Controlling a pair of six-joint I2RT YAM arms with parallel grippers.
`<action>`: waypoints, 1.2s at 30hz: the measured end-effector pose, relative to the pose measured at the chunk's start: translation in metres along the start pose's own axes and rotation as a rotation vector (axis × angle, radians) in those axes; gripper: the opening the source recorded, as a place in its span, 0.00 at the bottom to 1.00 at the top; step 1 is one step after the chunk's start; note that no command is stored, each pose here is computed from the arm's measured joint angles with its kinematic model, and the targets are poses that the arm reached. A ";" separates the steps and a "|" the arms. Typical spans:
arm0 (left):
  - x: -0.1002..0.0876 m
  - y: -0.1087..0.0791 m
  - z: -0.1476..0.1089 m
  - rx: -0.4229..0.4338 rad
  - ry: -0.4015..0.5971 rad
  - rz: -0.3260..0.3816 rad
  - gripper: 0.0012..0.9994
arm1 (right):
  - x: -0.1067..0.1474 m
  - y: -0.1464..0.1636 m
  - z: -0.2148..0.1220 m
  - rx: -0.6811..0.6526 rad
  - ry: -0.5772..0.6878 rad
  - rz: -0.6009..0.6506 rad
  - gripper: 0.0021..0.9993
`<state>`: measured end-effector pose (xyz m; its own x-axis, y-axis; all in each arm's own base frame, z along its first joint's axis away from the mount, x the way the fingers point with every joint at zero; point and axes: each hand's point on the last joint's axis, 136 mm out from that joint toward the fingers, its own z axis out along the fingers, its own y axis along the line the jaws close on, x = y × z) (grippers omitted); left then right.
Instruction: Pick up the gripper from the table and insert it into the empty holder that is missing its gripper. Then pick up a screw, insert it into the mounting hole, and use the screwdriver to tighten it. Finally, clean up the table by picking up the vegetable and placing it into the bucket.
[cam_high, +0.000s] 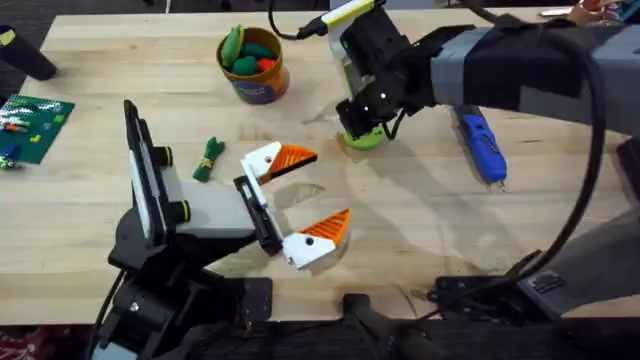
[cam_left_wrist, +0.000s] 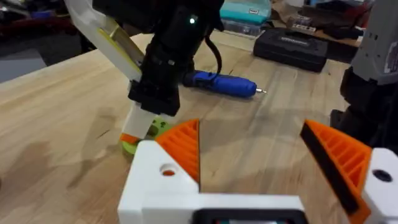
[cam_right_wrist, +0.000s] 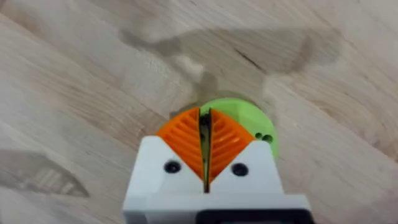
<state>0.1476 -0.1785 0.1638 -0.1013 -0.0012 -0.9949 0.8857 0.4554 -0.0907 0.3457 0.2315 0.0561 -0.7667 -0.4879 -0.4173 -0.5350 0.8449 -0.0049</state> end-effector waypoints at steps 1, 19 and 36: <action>0.000 0.000 0.000 0.000 0.000 0.000 0.98 | 0.000 0.000 0.000 0.001 -0.001 0.000 0.02; 0.000 0.000 0.000 0.000 0.000 0.000 0.98 | 0.000 -0.003 0.000 0.038 0.000 -0.008 0.01; 0.000 0.000 0.000 0.000 0.000 0.000 0.98 | -0.006 -0.007 -0.044 0.059 -0.025 -0.005 0.00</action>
<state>0.1476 -0.1786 0.1638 -0.1013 -0.0011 -0.9949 0.8858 0.4551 -0.0907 0.3380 0.2189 0.0988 -0.7548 -0.4871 -0.4394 -0.5163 0.8543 -0.0601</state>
